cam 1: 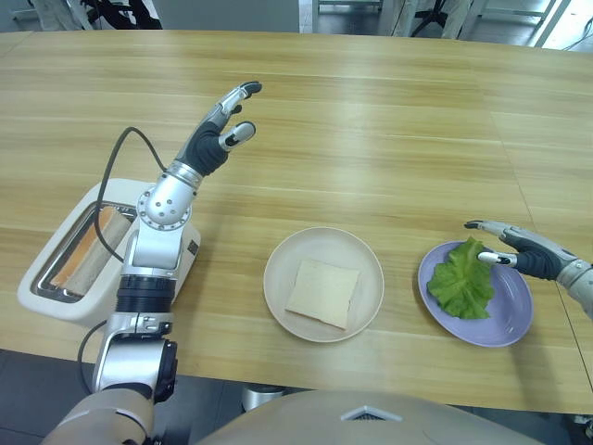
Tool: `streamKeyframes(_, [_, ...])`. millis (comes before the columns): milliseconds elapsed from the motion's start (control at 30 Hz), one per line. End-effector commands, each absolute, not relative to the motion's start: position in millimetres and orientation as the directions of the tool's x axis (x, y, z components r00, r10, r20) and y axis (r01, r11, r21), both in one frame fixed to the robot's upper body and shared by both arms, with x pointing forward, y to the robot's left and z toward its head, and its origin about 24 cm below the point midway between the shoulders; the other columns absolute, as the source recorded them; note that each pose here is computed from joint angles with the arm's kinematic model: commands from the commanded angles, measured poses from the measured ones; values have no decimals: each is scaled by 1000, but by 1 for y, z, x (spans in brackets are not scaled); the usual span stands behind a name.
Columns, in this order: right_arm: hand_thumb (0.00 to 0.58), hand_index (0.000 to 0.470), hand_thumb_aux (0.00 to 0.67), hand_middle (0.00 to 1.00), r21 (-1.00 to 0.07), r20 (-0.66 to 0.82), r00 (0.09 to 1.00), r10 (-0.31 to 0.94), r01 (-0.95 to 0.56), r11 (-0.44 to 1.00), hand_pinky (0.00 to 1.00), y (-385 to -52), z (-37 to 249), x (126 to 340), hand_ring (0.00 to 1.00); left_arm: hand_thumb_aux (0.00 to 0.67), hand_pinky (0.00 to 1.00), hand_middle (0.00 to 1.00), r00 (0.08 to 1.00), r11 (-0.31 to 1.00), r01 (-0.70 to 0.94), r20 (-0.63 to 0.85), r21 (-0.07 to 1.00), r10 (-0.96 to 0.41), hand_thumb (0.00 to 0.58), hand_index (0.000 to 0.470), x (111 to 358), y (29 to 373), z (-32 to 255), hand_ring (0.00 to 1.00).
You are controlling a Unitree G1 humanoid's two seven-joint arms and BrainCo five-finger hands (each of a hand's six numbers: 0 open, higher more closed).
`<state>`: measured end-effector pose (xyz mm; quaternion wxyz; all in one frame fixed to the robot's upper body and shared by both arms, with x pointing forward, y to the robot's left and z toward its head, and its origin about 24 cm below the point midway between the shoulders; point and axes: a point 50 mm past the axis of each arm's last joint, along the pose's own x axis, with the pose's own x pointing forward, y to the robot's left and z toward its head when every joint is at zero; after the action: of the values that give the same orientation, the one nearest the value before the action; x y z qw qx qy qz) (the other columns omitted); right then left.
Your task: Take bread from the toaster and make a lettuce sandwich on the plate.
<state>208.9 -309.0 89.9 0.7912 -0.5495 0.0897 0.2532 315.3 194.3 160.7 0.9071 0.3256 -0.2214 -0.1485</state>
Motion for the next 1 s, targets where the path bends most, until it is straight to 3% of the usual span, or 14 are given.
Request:
streamKeyframes(33, [0, 0, 0, 0, -831, -442, 848, 293, -510, 223, 0, -306, 98, 211, 0, 0, 0, 0, 863, 738, 119, 299, 665, -408, 0, 0, 312, 196, 158, 0])
streamKeyframes(100, [0, 0, 0, 0, -870, -432, 855, 286, -479, 115, 0, -302, 99, 214, 0, 0, 0, 0, 861, 737, 121, 300, 665, -412, 0, 0, 310, 196, 156, 0])
streamKeyframes(233, [0, 0, 0, 0, -954, -295, 894, 336, -256, -158, 0, -294, 114, 228, 0, 0, 0, 0, 850, 715, 117, 302, 689, -431, 0, 0, 306, 195, 154, 0])
streamKeyframes(400, [0, 0, 0, 0, -926, -244, 847, 472, -59, -374, 0, -284, 105, 232, 0, 0, 0, 0, 839, 711, 96, 328, 697, -434, 0, 0, 304, 194, 156, 0])
streamKeyframes(667, [0, 0, 0, 0, -918, -183, 793, 581, 73, -389, 0, -292, 85, 223, 0, 0, 0, 0, 822, 700, 103, 336, 707, -460, 0, 0, 305, 191, 155, 0])
streamKeyframes(800, [0, 0, 0, 0, -922, -184, 793, 580, 65, -382, 0, -304, 65, 217, 0, 0, 0, 0, 815, 687, 121, 323, 716, -481, 0, 0, 304, 189, 152, 0])
streamKeyframes(1000, [0, 0, 0, 0, -923, -137, 793, 594, 116, -368, 0, -314, 58, 220, 0, 0, 0, 0, 820, 687, 117, 320, 717, -474, 0, 0, 304, 192, 149, 0])
